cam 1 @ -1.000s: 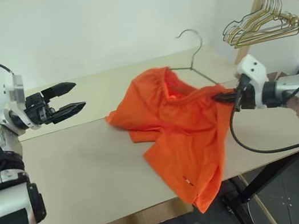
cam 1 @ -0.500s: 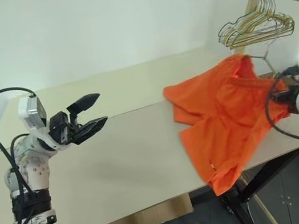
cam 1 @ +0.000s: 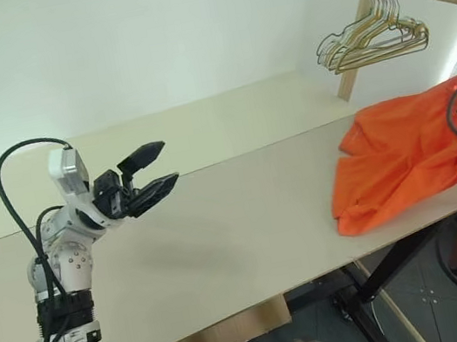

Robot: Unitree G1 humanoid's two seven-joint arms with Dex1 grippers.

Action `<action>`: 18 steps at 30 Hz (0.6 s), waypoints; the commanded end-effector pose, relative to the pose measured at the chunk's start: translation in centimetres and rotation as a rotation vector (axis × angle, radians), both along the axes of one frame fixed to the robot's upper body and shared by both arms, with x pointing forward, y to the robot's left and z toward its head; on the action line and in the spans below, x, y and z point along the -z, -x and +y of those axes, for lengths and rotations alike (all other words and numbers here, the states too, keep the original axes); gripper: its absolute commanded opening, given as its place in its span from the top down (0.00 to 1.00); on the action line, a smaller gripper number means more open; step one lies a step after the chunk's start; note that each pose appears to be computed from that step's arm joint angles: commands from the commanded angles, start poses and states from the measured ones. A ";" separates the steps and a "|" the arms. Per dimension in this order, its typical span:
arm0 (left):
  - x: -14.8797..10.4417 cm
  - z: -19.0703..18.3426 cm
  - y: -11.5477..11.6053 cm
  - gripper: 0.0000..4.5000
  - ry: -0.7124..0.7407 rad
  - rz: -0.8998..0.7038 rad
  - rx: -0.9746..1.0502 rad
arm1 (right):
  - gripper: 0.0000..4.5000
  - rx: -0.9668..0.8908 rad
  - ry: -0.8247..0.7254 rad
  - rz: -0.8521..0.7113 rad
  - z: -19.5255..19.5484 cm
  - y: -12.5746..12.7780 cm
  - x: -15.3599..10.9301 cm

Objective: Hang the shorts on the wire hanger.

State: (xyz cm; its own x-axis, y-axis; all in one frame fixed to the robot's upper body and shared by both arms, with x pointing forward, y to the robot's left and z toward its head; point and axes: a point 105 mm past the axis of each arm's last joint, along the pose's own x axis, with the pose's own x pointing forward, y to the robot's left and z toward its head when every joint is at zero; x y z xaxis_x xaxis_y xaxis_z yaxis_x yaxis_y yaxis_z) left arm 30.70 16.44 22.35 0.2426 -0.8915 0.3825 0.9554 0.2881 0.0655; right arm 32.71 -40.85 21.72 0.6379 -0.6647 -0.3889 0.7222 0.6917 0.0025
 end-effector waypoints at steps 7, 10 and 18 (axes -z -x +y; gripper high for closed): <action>-0.5 -0.6 0.4 0.01 -0.013 -0.040 -0.005 | 1.00 0.120 -0.022 -0.158 -2.8 -1.7 -1.8; -0.3 -0.6 0.6 0.01 -0.014 -0.039 -0.012 | 1.00 0.115 -0.043 -0.166 -3.2 -2.0 -1.8; -0.2 -0.6 0.7 0.01 0.004 -0.036 -0.027 | 1.00 0.110 -0.158 -0.162 -3.0 -2.9 0.0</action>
